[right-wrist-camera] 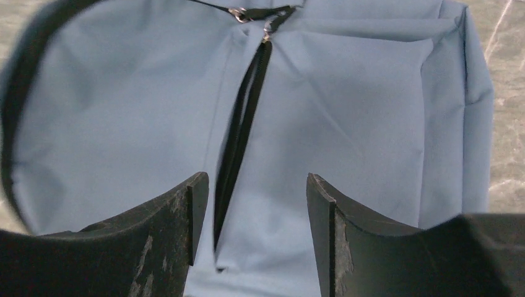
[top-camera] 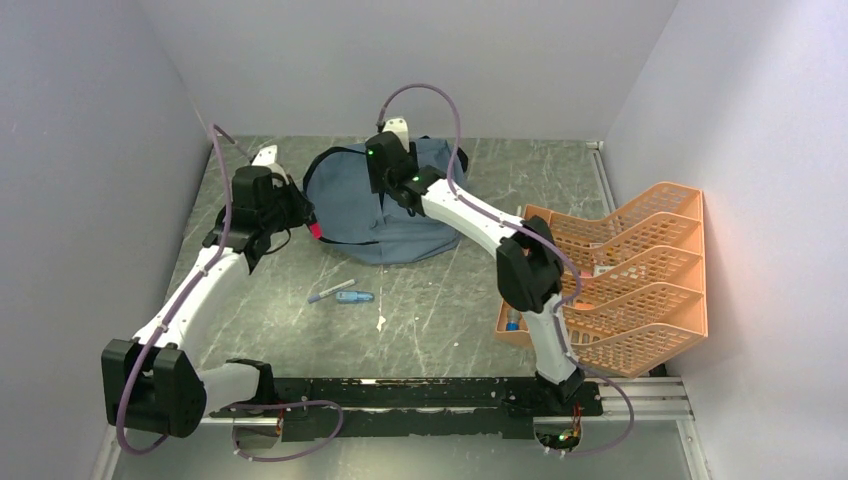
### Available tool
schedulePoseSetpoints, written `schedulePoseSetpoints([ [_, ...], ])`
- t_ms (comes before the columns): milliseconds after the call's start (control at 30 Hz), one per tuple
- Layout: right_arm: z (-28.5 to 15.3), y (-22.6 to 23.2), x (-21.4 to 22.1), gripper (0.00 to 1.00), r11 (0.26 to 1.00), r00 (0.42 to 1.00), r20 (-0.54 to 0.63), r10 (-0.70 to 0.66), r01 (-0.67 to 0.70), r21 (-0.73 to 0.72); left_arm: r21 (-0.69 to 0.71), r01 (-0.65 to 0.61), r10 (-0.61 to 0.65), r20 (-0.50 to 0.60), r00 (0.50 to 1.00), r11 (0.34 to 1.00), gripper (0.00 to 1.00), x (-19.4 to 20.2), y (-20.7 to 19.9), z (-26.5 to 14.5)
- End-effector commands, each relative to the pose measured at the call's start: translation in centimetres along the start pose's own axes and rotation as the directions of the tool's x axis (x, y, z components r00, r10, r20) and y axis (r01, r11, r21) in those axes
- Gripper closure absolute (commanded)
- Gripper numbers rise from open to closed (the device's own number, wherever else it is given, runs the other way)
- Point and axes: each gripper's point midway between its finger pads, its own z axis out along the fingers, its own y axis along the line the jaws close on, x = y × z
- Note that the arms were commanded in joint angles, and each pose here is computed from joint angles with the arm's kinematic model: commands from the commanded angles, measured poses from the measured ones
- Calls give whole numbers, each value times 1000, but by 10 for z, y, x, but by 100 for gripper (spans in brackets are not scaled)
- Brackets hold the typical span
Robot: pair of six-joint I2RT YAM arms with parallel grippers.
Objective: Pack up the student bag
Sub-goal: Place the stationery in the student bag.
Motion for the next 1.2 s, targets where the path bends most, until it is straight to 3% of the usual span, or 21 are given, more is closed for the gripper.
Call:
schedulePoseSetpoints([
  [0,25,-30,11,37,983,995,-59,-80,89,164,5,-41,41,46,998,999,95,-10,0,-3],
  [300,66,-39,22,38,981,991,-83,-103,115,156,29,-37,36,33,999,999,95,-5,-3,-3],
  [700,86,-10,28,35,986,983,-91,-160,163,32,12,-33,32,25,999,999,95,-3,3,-1],
  [1167,107,-16,71,32,968,955,-184,-234,246,47,14,-29,28,18,999,999,95,-1,5,0],
])
